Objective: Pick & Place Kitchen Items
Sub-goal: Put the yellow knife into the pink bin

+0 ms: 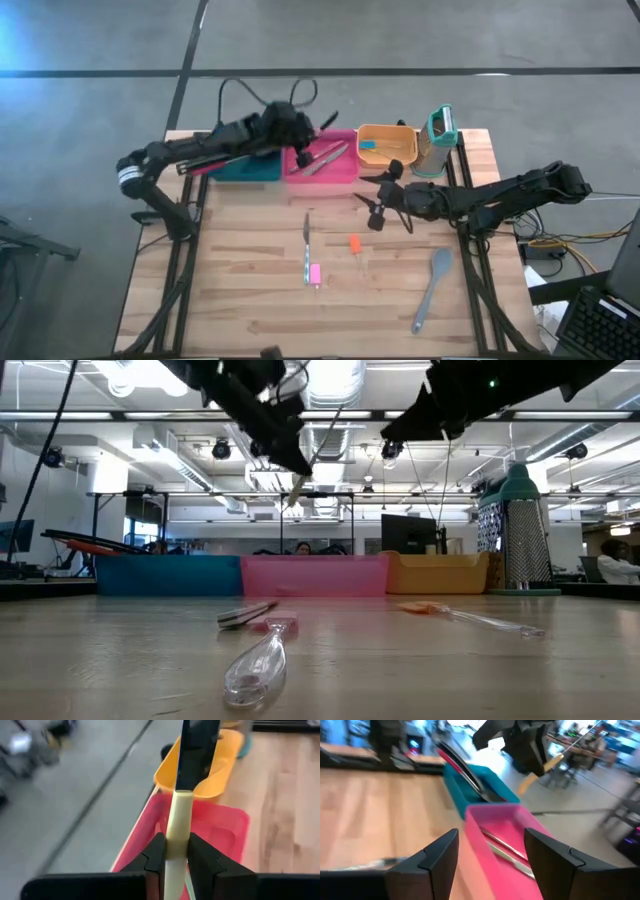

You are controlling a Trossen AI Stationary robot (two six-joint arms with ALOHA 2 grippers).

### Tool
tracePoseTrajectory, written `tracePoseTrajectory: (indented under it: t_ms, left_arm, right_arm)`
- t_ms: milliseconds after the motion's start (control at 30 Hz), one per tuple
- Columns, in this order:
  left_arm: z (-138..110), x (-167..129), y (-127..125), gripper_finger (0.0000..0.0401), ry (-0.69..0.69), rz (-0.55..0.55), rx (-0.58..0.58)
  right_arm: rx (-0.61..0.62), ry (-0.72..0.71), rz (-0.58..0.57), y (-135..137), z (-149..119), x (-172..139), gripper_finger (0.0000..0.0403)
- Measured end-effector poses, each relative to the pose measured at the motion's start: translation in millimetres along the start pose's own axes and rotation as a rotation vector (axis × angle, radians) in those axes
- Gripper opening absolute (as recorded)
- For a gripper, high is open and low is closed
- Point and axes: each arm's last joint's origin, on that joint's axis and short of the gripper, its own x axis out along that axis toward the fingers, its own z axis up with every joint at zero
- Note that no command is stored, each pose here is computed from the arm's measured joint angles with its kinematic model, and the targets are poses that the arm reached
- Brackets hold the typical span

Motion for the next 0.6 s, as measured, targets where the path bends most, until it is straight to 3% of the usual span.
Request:
tracePoseTrajectory:
  t_ms: [100,200,600]
  left_arm:
    - [-7,20,20,0.0054,0.07,-0.035,-0.103]
    - [-15,42,29,0.0054,0.152,-0.039,-0.126]
    - [-41,95,21,0.0054,0.415,-0.096,-0.128]
  right_arm:
    - [-0.01,0.023,-0.053,-1,-2,0,0.0219]
    - [-0.013,0.029,-0.07,-2,-3,0,0.0219]
    - [-0.028,0.078,-0.087,-2,-8,-1,0.0219]
